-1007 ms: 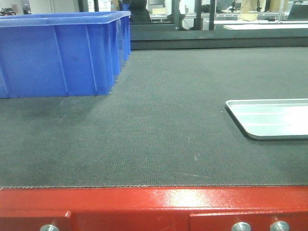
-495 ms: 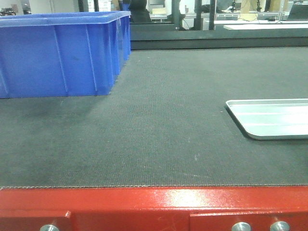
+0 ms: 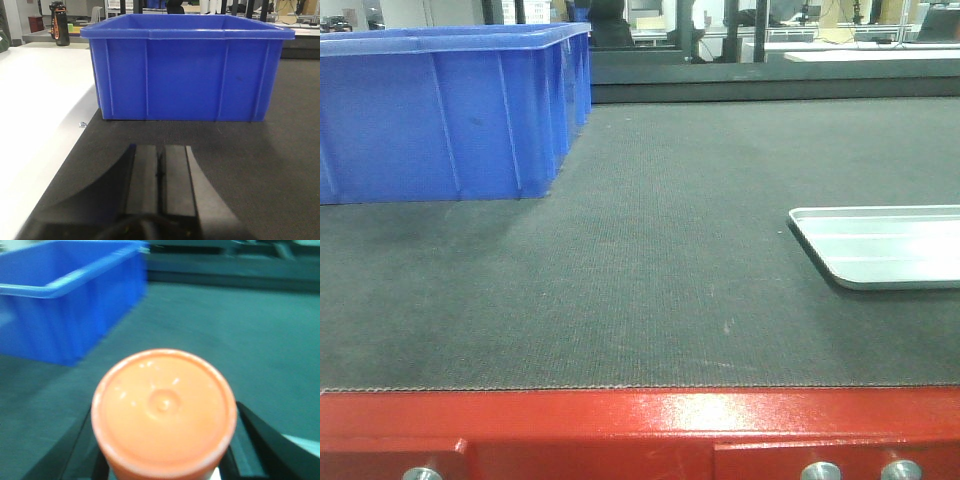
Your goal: Grab orange capacitor from left shelf to right conveyor
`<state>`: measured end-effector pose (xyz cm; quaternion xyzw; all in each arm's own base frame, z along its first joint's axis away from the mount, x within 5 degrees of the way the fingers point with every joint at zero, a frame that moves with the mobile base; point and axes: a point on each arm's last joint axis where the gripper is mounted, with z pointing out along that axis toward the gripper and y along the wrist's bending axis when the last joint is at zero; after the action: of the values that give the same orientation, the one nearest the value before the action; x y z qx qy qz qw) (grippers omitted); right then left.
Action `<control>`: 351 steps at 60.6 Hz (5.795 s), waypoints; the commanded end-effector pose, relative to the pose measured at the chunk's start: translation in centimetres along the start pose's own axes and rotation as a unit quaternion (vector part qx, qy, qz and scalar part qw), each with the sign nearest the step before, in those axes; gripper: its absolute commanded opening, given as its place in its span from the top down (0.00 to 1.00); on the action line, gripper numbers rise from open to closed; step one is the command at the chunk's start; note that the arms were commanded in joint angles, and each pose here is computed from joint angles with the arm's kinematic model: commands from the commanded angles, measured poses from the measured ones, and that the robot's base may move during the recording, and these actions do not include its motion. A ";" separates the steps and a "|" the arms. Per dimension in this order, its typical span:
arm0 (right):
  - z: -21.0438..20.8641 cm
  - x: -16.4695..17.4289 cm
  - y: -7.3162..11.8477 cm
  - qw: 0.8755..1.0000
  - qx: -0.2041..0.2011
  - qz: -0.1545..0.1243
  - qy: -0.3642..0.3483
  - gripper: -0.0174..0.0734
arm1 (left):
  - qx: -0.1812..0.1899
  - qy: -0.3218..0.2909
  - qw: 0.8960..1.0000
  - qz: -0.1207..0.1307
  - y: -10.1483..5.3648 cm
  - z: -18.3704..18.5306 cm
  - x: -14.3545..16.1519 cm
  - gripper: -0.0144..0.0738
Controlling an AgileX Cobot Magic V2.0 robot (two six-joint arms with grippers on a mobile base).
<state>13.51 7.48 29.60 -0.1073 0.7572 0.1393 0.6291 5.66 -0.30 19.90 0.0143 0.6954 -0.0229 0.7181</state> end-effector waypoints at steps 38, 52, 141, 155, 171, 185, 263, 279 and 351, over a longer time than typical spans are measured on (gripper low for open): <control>3.6 -3.8 -3.8 0.982 0.186 0.003 -0.033 0.75 | 0.000 -0.037 0.999 -0.001 0.0 0.0 -0.1 0.98; 6.2 -1.2 -5.6 0.983 0.180 0.005 0.048 0.75 | 0.000 -0.037 0.999 -0.001 0.0 0.0 -0.1 0.98; 15.2 4.4 -7.1 0.962 0.195 -0.024 0.190 0.26 | 0.000 -0.037 0.999 -0.001 0.0 0.0 -0.1 0.98; 15.2 4.4 -7.1 0.962 0.195 -0.024 0.189 0.16 | 0.000 -0.037 0.999 -0.001 0.0 0.0 -0.1 0.98; 14.9 3.6 -7.2 0.963 0.203 -0.024 0.173 0.16 | 0.000 -0.037 0.999 -0.001 0.0 0.0 -0.1 0.98; 13.6 -1.1 -6.6 0.977 0.192 -0.012 0.094 0.17 | 0.000 -0.037 0.999 -0.001 0.0 0.0 -0.1 0.98; 0.8 -10.5 -0.3 0.992 -0.096 -0.008 -0.080 0.73 | 0.000 -0.037 0.999 -0.001 0.0 0.0 -0.1 0.98; 0.4 -10.8 -0.5 0.991 -0.090 0.031 -0.091 0.73 | 0.000 -0.037 0.999 -0.001 0.0 0.0 -0.1 0.98; -9.1 0.6 -3.2 0.963 0.055 -0.020 -0.262 0.75 | 0.000 -0.037 0.999 -0.001 0.0 0.0 -0.1 0.98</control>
<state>6.19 1.63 29.30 -0.0651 0.6266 0.1186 0.7675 5.66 -0.30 19.90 0.0143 0.6954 -0.0229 0.7181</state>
